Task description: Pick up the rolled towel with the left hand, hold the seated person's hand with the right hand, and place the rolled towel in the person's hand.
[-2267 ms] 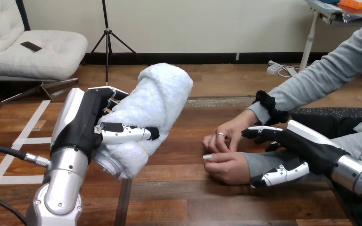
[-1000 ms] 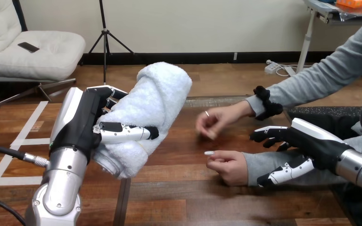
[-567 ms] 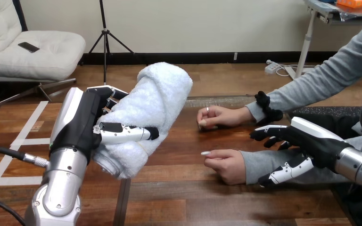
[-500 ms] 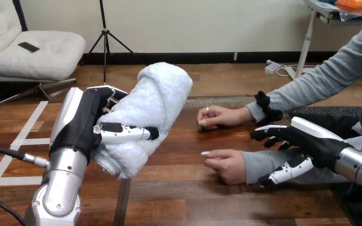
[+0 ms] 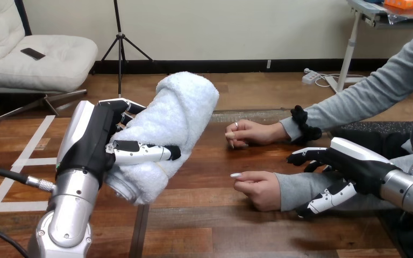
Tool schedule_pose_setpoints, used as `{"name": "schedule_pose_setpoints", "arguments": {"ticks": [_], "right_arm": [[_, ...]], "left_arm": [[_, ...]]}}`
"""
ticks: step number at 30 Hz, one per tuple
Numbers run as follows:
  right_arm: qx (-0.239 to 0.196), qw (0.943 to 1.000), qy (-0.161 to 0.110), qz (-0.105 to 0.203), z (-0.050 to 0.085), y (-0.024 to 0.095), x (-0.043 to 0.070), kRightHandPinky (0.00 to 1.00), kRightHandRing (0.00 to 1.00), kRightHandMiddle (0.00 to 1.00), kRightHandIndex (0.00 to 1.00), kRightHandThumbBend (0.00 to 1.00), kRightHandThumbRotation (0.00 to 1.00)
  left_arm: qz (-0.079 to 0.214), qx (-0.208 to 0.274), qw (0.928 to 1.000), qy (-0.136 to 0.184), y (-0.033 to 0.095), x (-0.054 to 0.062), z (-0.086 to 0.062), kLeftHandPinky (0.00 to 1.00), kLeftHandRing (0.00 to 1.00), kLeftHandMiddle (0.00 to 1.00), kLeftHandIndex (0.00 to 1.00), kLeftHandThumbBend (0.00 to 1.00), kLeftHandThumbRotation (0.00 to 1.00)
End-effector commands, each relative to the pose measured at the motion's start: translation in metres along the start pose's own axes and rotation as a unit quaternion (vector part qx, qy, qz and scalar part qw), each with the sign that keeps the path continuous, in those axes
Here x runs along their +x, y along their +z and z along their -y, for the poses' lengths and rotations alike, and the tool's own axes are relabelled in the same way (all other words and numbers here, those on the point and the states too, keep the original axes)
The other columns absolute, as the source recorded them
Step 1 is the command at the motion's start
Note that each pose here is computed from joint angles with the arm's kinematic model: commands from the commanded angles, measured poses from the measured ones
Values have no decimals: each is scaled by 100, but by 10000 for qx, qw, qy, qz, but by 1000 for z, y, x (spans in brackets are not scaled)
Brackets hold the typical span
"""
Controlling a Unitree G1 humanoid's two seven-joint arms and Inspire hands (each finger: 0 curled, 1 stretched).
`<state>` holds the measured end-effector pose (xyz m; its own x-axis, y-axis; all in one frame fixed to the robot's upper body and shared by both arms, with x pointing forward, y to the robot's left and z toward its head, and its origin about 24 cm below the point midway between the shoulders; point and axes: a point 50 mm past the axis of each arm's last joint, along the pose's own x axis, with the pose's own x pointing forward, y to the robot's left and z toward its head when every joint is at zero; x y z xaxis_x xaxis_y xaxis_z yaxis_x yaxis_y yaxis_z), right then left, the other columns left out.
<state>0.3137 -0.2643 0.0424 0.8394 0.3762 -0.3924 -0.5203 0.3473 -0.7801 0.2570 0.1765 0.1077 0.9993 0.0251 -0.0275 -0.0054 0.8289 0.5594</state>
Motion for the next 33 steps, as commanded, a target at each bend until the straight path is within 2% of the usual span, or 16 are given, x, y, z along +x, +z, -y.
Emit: {"name": "schedule_pose_setpoints", "arguments": {"ticks": [1,11,21,33], "right_arm": [[-364,9983,-441,130,37,14,5,67,80,85,84,100,32],[-436,9987,-259,-81,34,13,10,69,81,86,85,100,32],[-493,9984,-148,-215,31,11,13,69,81,86,84,100,32],[-621,9977,-141,-246,30,12,16,68,79,84,82,100,30]], "left_arm": [[548,69,9981,267,19,2,-14,26,34,40,44,62,0],[558,48,9981,254,19,2,-15,26,33,40,44,62,0],[554,92,9981,266,18,1,-16,22,30,38,43,63,0],[540,133,9981,276,18,0,-17,22,30,38,44,63,0]]}}
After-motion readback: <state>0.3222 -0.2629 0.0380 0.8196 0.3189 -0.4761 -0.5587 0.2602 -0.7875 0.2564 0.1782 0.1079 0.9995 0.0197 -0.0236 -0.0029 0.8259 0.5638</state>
